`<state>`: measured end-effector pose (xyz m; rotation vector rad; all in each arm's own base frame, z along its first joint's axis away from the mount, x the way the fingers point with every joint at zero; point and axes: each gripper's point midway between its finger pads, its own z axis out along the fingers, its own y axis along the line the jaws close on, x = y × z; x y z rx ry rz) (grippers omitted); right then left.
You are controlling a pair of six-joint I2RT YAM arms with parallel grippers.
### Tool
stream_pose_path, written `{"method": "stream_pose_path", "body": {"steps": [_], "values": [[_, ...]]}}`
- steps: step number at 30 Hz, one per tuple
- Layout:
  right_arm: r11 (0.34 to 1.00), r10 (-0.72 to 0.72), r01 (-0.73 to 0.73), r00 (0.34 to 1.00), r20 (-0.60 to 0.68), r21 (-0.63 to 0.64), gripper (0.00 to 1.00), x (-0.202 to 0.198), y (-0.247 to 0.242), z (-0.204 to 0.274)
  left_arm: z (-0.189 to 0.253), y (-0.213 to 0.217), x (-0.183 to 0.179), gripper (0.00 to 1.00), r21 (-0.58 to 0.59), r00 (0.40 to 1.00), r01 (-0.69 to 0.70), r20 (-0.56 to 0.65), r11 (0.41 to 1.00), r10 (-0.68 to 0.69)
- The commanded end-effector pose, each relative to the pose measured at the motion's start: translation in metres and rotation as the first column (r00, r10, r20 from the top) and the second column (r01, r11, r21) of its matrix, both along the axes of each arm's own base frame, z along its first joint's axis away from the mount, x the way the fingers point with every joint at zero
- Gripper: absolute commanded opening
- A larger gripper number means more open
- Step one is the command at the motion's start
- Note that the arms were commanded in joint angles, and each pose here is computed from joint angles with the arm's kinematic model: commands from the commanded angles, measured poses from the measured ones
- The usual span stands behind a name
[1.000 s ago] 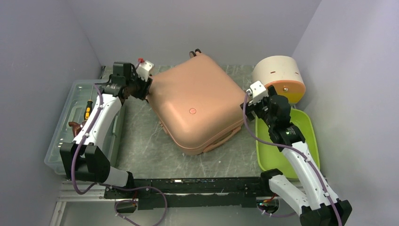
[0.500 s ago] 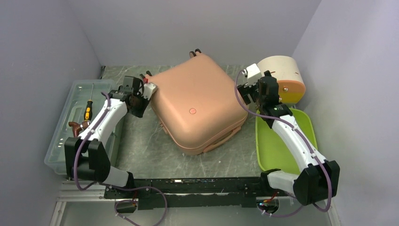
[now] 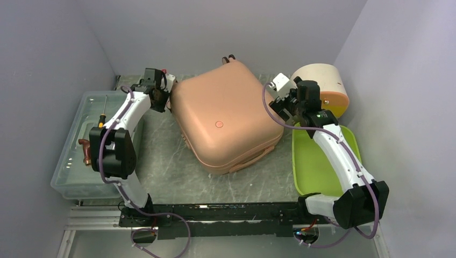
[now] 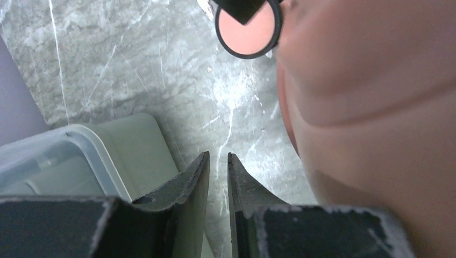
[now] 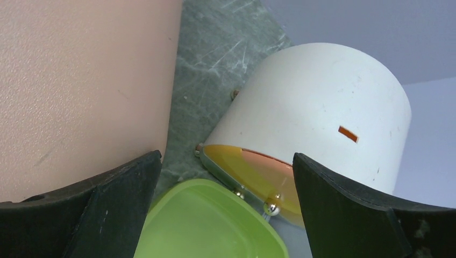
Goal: Open, take out, and arrange the luggage
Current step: Adjust the luggage at the center of the board.
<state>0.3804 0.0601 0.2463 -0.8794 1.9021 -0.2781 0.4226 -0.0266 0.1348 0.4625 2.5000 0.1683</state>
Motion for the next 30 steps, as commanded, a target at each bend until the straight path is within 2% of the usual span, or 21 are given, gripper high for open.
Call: {"method": "stream_pose_path", "body": {"steps": [1,7,12,19,22,24,30], "values": [[0.97,0.244,-0.233,0.897,-0.369,0.074,1.0,-0.064,0.036,-0.075,-0.04,-0.038,-0.006,0.25,-0.062,0.986,0.104,-0.127,0.993,-0.112],[0.916,0.4,-0.364,0.801,-0.446,0.167,1.0,-0.097,0.062,-0.087,-0.038,-0.051,0.01,0.26,-0.109,0.978,0.143,-0.135,0.984,-0.157],[0.873,0.482,-0.452,0.74,-0.47,0.184,1.0,-0.126,0.088,-0.103,-0.043,-0.058,0.018,0.26,-0.129,0.97,0.164,-0.159,0.978,-0.183],[0.783,0.622,-0.55,0.667,-0.411,0.292,1.0,-0.166,0.125,-0.09,-0.055,-0.068,0.018,0.26,-0.156,0.958,0.203,-0.17,0.967,-0.229],[0.742,0.67,-0.58,0.627,-0.398,0.335,1.0,-0.181,0.138,-0.085,-0.058,-0.068,0.022,0.27,-0.125,0.954,0.226,-0.174,0.966,-0.245],[0.749,0.663,-0.572,0.648,-0.375,0.336,1.0,-0.18,0.143,-0.079,-0.057,-0.064,0.026,0.27,-0.102,0.958,0.215,-0.169,0.971,-0.23],[0.849,0.515,-0.479,0.846,-0.141,0.223,1.0,-0.132,0.13,-0.018,-0.037,-0.052,0.025,0.31,-0.082,0.975,0.173,-0.129,0.981,-0.183]]}}
